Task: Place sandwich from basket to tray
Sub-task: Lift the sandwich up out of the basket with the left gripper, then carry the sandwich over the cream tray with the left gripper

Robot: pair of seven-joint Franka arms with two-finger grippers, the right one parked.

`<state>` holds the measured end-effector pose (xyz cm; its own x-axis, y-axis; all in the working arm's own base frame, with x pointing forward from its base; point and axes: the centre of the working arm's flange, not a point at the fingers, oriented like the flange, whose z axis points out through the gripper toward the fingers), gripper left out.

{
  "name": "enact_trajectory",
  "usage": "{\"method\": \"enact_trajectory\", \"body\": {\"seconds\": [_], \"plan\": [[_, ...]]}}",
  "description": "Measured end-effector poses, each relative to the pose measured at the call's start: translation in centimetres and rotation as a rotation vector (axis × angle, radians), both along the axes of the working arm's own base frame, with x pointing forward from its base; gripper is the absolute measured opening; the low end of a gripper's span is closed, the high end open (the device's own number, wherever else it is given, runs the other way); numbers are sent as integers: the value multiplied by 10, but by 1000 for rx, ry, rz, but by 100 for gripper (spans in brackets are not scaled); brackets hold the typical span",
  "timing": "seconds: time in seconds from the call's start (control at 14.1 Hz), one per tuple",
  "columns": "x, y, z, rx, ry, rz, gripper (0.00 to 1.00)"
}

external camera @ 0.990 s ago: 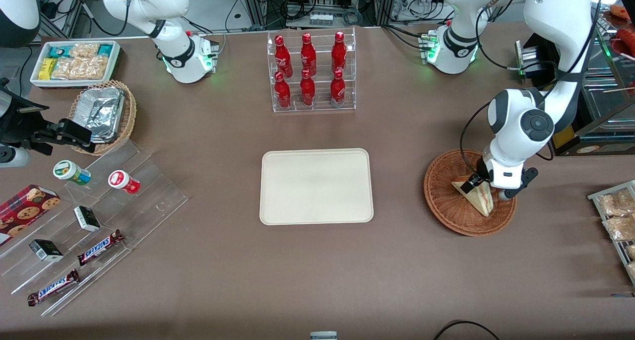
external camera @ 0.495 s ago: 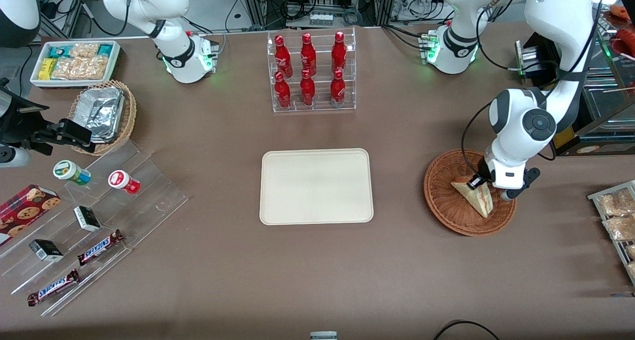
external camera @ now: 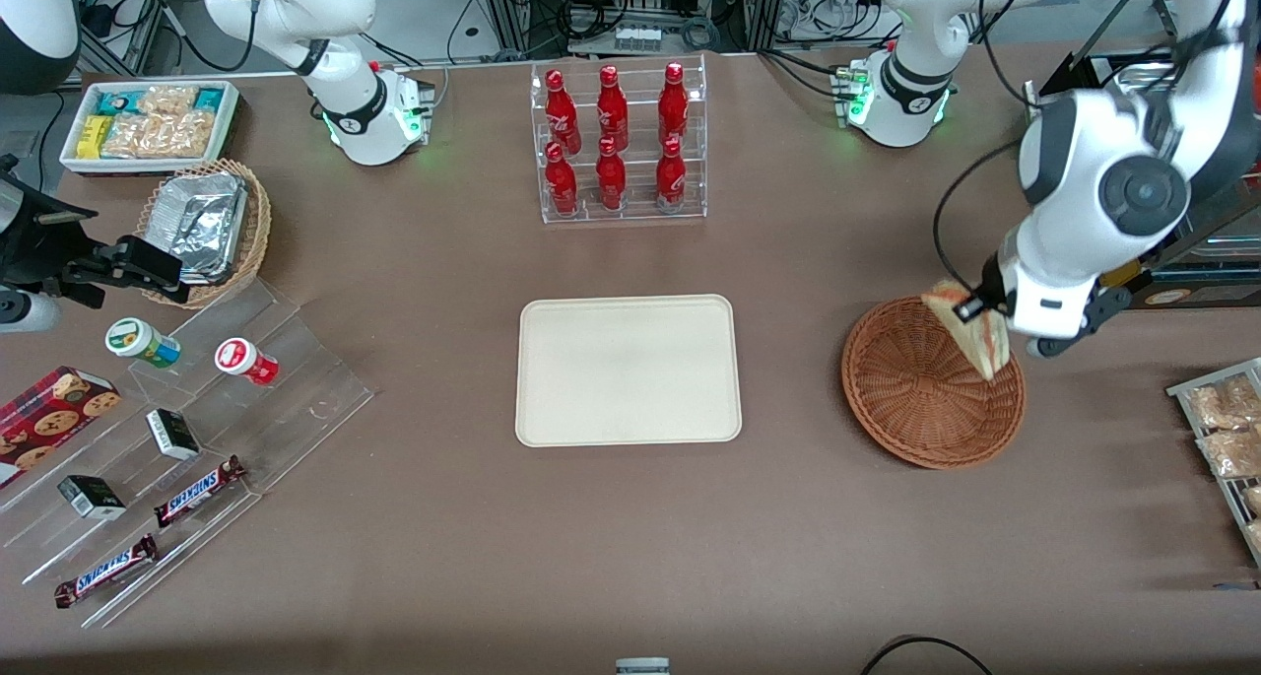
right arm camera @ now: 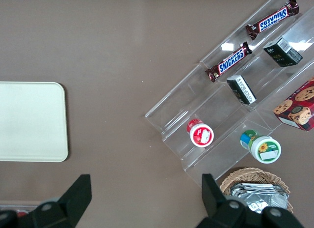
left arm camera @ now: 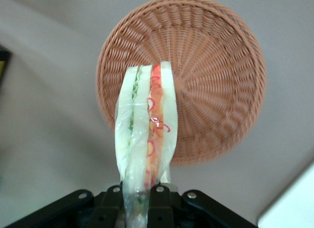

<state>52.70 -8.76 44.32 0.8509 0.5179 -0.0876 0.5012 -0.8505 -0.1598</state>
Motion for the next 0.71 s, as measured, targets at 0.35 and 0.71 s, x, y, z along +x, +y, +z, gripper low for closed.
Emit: {"method": "enact_trajectory", "body": {"seconds": [0.35,0.71], "plan": [[-20,-85,48,2,17,-130,15],[-73,-213,61,-43,-19,-291,15]]}}
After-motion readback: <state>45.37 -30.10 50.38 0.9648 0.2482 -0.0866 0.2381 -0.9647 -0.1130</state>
